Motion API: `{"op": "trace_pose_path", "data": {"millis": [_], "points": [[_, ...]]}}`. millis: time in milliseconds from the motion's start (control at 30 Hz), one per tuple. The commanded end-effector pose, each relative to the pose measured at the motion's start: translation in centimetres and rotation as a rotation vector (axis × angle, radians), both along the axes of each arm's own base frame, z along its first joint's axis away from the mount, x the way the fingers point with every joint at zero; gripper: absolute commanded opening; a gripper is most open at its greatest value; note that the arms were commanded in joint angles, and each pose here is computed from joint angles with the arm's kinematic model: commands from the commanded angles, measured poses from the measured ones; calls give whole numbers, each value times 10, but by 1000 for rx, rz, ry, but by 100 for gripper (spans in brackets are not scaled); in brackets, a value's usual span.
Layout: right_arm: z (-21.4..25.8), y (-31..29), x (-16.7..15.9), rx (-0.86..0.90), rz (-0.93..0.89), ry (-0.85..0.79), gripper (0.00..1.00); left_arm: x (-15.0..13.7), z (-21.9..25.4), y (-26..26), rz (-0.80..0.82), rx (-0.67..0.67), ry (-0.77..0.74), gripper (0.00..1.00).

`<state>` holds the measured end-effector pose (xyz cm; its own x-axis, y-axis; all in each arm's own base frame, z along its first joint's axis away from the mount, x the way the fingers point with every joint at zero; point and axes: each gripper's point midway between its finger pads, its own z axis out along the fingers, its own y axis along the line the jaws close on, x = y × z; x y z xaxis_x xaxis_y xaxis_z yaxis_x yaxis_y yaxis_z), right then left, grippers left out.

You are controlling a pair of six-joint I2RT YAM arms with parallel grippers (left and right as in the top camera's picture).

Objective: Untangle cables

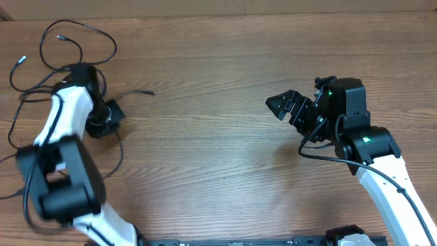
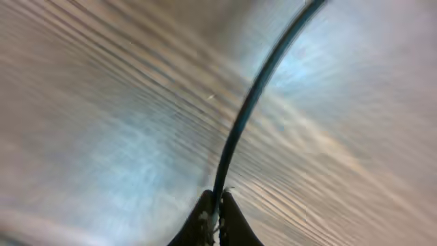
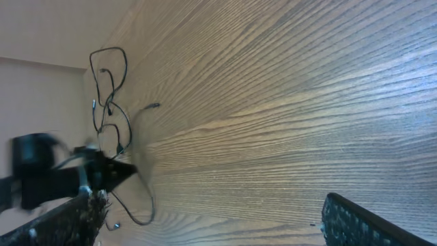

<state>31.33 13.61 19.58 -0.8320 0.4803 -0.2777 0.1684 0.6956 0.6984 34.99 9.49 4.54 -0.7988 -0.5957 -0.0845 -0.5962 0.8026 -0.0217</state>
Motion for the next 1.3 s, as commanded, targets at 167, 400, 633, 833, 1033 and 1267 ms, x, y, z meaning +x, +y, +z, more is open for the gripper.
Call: {"op": "trace_pose_path", "data": {"millis": [167,400,633,833,1033,1267], "points": [[5,-1,1,-3,-3,-23,100,-2,132,4,163,51,-355,4],[5,-1,1,-3,-3,-23,100,-24,170,14,232,63,-446,4],[5,-1,1,-3,-3,-23,100,-55,157,3,235,33,-314,4],[5,-1,1,-3,-3,-23,100,-80,169,33,479,33,-341,7],[6,2,-2,53,-31,23,100,-104,159,46,573,0,-267,100],[5,4,-1,63,-36,34,100,-104,156,40,576,-36,-253,100]]}}
